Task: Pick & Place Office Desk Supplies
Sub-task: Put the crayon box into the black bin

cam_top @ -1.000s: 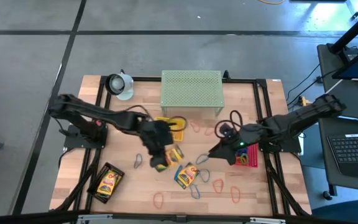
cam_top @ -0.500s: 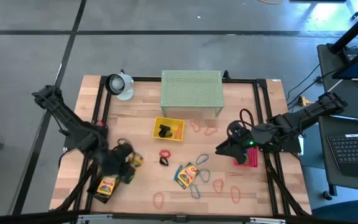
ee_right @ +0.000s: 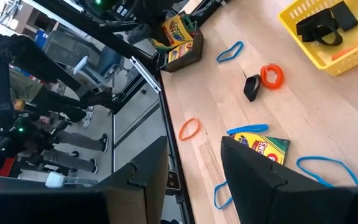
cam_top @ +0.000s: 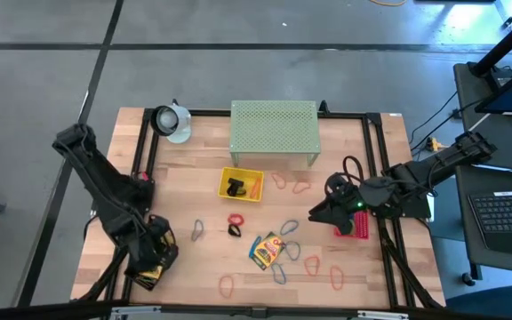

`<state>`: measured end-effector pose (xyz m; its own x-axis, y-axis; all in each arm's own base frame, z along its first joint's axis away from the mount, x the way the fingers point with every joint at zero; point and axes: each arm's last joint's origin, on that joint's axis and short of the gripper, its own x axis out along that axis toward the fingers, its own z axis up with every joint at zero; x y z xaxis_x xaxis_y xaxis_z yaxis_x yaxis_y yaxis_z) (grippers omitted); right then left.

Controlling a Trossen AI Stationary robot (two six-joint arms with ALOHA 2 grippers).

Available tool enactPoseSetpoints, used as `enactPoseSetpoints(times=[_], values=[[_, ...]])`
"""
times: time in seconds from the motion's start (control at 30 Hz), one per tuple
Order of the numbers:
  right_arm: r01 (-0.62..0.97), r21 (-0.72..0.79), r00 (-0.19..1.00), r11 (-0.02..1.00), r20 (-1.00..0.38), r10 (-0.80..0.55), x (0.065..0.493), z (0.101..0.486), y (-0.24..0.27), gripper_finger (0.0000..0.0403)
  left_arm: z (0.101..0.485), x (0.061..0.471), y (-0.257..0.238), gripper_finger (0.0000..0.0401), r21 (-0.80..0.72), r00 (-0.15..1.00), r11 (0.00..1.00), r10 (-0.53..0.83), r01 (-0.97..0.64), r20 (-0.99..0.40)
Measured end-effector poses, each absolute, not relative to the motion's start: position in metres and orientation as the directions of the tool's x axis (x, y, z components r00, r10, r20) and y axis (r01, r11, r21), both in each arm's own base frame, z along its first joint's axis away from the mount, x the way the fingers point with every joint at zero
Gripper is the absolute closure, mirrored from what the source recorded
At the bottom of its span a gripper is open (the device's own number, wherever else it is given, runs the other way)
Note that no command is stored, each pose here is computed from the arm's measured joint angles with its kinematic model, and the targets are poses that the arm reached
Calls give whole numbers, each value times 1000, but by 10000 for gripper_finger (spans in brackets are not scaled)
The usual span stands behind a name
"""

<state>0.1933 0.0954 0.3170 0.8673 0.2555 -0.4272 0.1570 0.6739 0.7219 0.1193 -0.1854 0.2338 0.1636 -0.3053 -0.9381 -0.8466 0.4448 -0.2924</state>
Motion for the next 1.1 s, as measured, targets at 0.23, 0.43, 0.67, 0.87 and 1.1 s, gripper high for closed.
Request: enactPoseSetpoints(times=[0.23, 0.43, 0.67, 0.87, 1.1], values=[[147, 725, 862, 673, -428, 272, 192, 317, 99, 253, 221, 118, -196, 384, -240, 117, 492, -266, -837, -957], [156, 735, 862, 660, -428, 272, 191, 317, 99, 253, 215, 113, -210, 384, -261, 119, 522, -290, -812, -950], [172, 752, 862, 637, -428, 272, 191, 317, 99, 253, 221, 109, -212, 384, -231, 121, 543, -231, -807, -965], [174, 754, 862, 633, -427, 272, 192, 317, 99, 253, 227, 111, -215, 384, -283, 146, 565, -276, -775, -950], [172, 757, 859, 630, -428, 279, 191, 317, 99, 253, 238, 105, -228, 384, -331, 126, 570, -368, -752, -921]])
